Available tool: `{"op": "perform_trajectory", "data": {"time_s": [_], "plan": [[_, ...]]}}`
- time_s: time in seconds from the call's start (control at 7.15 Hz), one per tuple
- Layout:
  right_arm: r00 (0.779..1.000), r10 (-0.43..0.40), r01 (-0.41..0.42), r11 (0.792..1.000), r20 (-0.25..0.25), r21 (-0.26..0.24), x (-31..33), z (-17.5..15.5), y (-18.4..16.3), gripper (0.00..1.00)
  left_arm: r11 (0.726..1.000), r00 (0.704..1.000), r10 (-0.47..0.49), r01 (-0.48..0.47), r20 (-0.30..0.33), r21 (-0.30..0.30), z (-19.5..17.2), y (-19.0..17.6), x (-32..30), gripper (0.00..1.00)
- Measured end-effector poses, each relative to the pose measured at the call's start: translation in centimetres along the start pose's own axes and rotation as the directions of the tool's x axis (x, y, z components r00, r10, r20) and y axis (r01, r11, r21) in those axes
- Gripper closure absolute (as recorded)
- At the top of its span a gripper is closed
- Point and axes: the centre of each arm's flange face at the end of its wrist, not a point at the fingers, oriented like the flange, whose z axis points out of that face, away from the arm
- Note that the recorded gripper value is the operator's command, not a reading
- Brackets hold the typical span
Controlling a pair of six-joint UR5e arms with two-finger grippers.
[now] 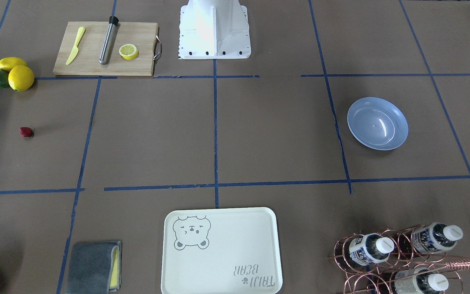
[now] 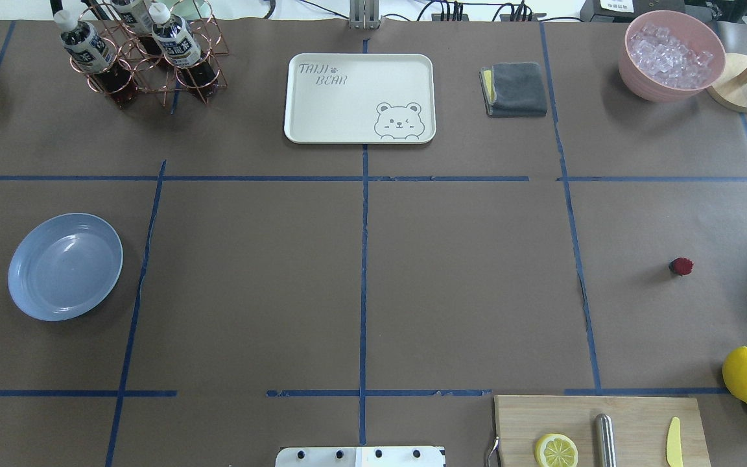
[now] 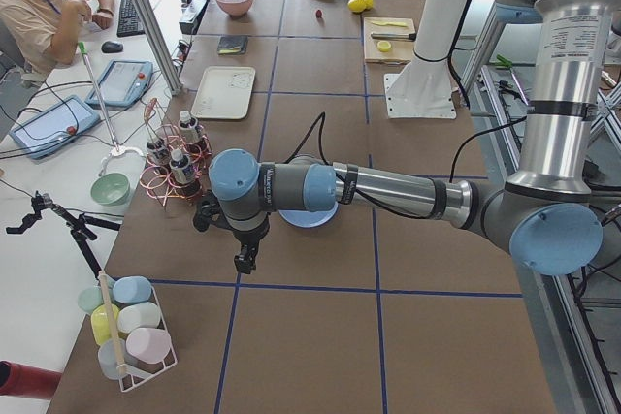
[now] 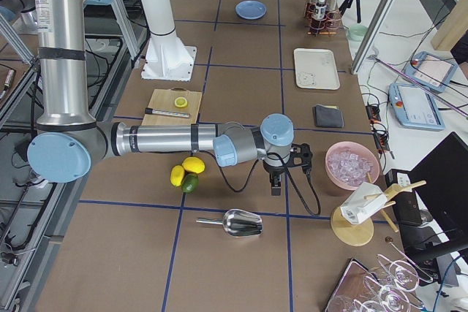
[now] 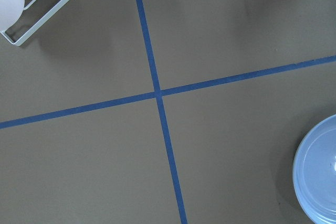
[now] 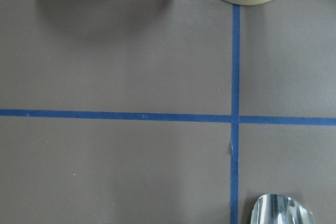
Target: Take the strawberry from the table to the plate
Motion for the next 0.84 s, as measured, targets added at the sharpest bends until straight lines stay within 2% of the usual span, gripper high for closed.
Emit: {"op": "perform_trajectory", "data": {"time_s": [0.42,0.56,0.84], "plan": [[1.0,-0.02,0.02,1.0,0.006,-0.01,-0.7,0.9,0.4,0.0,0.998,0.998,0.056,-0.056,-0.001,0.03,-0.5,-0.4,1.6,0.0],[1.0,-0.026,0.027,1.0,0.009,-0.015,-1.0,1.2,0.4,0.0,0.994,0.994,0.106,-0.105,-0.023,0.026,1.0,-1.2,3.5,0.0],[0.999,-0.047,0.047,0.999,0.013,-0.022,-1.9,1.6,0.5,0.0,0.991,0.987,0.126,-0.13,-0.096,-0.042,7.2,-2.5,9.4,0.0]]}}
